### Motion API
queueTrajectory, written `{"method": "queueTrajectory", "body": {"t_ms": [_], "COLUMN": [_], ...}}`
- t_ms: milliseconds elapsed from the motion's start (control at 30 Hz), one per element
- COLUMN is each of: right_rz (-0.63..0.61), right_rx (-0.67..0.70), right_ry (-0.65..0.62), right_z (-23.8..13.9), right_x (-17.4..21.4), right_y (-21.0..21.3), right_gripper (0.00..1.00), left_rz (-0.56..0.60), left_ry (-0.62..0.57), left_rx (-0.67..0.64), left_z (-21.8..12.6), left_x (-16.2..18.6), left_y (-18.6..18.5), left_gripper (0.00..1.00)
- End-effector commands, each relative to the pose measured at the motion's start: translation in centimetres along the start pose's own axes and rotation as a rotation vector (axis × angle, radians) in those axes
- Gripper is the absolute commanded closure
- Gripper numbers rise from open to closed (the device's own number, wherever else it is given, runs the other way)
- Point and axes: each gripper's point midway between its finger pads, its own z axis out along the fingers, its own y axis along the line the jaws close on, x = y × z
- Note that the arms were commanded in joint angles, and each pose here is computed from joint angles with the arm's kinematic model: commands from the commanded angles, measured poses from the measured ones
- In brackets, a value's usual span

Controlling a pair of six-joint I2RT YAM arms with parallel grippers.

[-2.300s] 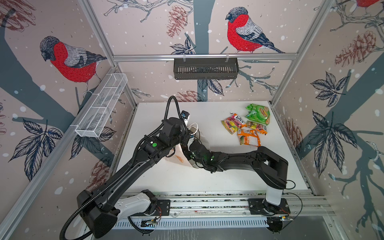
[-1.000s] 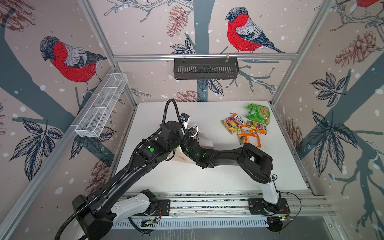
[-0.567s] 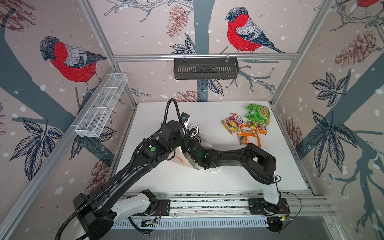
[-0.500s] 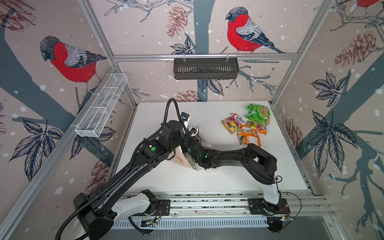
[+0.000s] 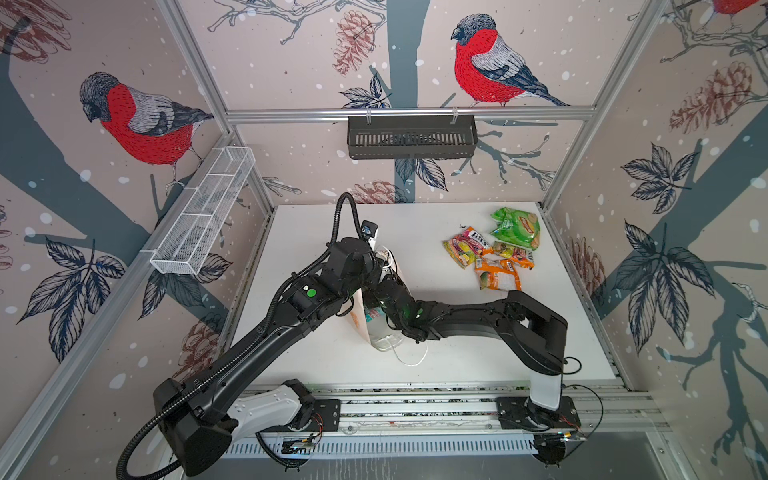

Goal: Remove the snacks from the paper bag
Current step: 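Lower the right gripper into the bag onto the yellow packet, then close the right gripper on the yellow packet inside the bag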

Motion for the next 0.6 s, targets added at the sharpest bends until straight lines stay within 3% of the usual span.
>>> {"method": "queueTrajectory", "body": {"t_ms": [0, 367, 567], "right_rz": [0.028, 0.0, -0.037], "right_rx": [-0.062, -0.103, -0.031], "right_ry": [-0.142, -0.134, -0.118], "right_z": [-1.2, -1.6, -1.1], "right_x": [-4.4, -4.9, -4.7], "right_y": [2.1, 3.0, 2.0], "right_gripper": [1.0, 1.0, 1.0], "left_rz": [-0.001, -0.024, -0.018], "left_ry": [0.029, 0.036, 0.043], "left_rx": [-0.039, -0.032, -0.024], "left_z": [0.3, 0.7, 0.9], "left_x": [0.6, -0.3, -0.5], "left_y": [0.7, 0.3, -0.1], "left_gripper": [1.0, 1.0, 1.0]}}
